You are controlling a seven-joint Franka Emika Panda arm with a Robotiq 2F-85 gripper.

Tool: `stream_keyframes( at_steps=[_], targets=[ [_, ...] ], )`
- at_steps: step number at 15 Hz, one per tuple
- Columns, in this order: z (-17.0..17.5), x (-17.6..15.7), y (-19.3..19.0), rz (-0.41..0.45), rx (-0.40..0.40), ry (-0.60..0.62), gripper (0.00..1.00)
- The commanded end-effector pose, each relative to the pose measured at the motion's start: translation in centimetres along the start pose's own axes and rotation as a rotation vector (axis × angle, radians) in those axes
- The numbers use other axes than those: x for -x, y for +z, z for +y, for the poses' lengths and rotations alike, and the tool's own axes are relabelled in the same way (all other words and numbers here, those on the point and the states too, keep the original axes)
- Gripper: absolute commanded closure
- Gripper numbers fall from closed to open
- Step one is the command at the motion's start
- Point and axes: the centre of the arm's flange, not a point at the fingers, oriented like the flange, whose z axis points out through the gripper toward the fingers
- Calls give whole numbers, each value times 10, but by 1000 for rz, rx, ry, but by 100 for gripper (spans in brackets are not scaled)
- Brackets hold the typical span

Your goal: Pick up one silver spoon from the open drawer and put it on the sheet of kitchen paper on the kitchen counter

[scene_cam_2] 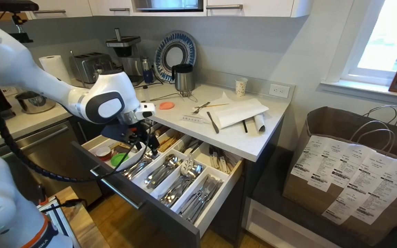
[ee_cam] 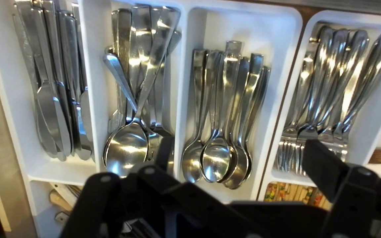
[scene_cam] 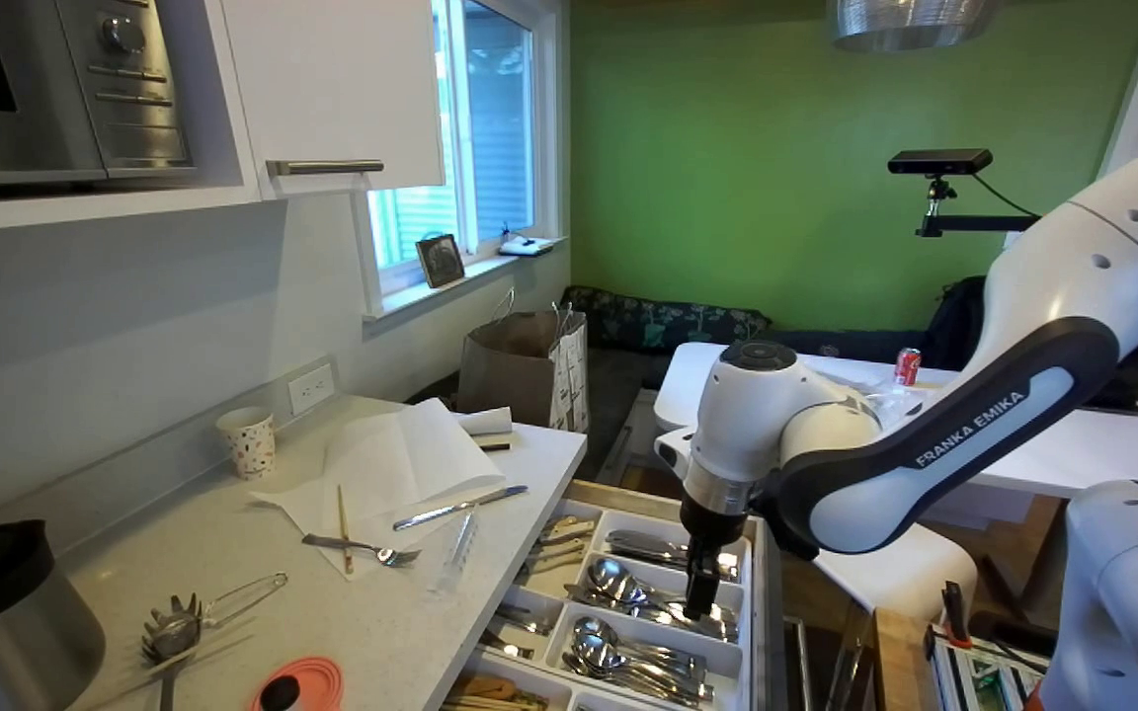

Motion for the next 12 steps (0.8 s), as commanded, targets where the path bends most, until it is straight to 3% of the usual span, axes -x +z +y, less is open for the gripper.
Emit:
stream_keyframes(
  at_steps=[1, 6, 7, 12],
  targets=[
    [8, -12, 39, -10, 0, 89, 0],
    [19, -21, 84, 4, 0, 125, 0],
    [14, -9, 58, 17, -15, 107, 0],
    [18, -16, 76, -1, -15, 116, 0]
  ],
)
